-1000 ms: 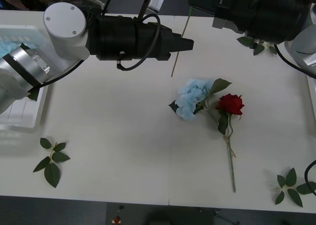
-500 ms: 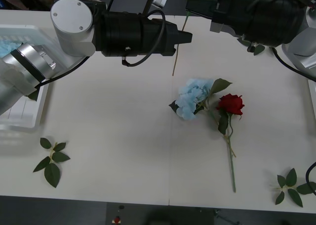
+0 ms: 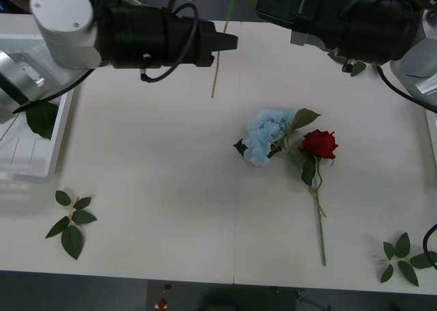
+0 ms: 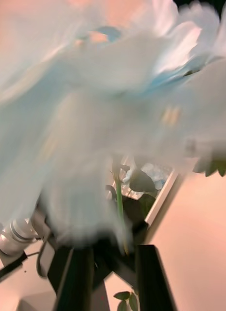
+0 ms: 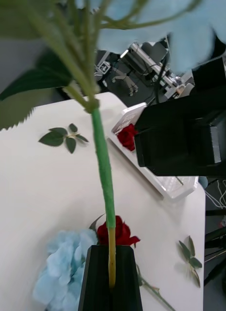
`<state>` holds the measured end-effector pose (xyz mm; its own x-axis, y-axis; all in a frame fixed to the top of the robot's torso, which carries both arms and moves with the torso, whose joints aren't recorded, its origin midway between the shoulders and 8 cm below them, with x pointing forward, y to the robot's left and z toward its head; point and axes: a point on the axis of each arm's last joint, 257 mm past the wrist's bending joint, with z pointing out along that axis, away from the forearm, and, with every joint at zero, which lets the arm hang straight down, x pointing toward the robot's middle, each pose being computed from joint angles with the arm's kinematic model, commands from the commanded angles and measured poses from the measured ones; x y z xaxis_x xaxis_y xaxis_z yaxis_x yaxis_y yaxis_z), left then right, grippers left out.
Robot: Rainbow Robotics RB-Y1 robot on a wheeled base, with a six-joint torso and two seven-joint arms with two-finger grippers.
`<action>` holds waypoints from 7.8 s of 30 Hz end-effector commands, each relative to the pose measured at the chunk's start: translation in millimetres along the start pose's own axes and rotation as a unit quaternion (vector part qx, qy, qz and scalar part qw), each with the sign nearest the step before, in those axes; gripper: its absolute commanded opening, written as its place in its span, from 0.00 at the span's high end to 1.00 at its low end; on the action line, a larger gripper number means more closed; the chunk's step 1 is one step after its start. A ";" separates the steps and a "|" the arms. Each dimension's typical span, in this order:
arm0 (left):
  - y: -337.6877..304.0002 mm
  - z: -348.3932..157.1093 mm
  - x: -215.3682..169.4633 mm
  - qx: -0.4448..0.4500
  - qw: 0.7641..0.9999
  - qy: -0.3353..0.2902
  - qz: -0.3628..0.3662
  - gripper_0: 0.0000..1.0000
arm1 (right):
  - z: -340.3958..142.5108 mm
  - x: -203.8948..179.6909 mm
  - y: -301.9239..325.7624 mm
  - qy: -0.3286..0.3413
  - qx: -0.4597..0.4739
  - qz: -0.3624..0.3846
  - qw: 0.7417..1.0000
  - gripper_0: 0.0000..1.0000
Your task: Put the red flowers into the right box and the blue flowers into the left box
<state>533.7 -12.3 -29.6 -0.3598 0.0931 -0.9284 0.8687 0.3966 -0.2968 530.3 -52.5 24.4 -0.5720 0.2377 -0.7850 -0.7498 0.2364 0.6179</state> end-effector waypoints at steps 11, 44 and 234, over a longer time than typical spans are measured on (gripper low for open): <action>101.0 -281.6 2.7 -0.179 0.973 0.138 -0.046 1.00 | -30.7 33.3 3.3 0.091 0.063 0.038 0.993 0.09; 218.4 -541.2 180.0 -0.383 0.798 0.457 0.081 0.00 | -267.6 226.8 -204.2 0.152 0.592 0.143 0.779 0.09; -87.7 -112.3 93.3 0.023 0.976 0.075 0.204 0.00 | -616.4 -40.6 -262.5 0.152 0.818 -0.135 0.538 0.29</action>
<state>384.7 68.3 -87.1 -0.0491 0.3846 -0.9218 0.9647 0.2573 0.0560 550.8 -692.5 -146.3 -0.7247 -0.0962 -0.6823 0.3406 0.8108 -0.4761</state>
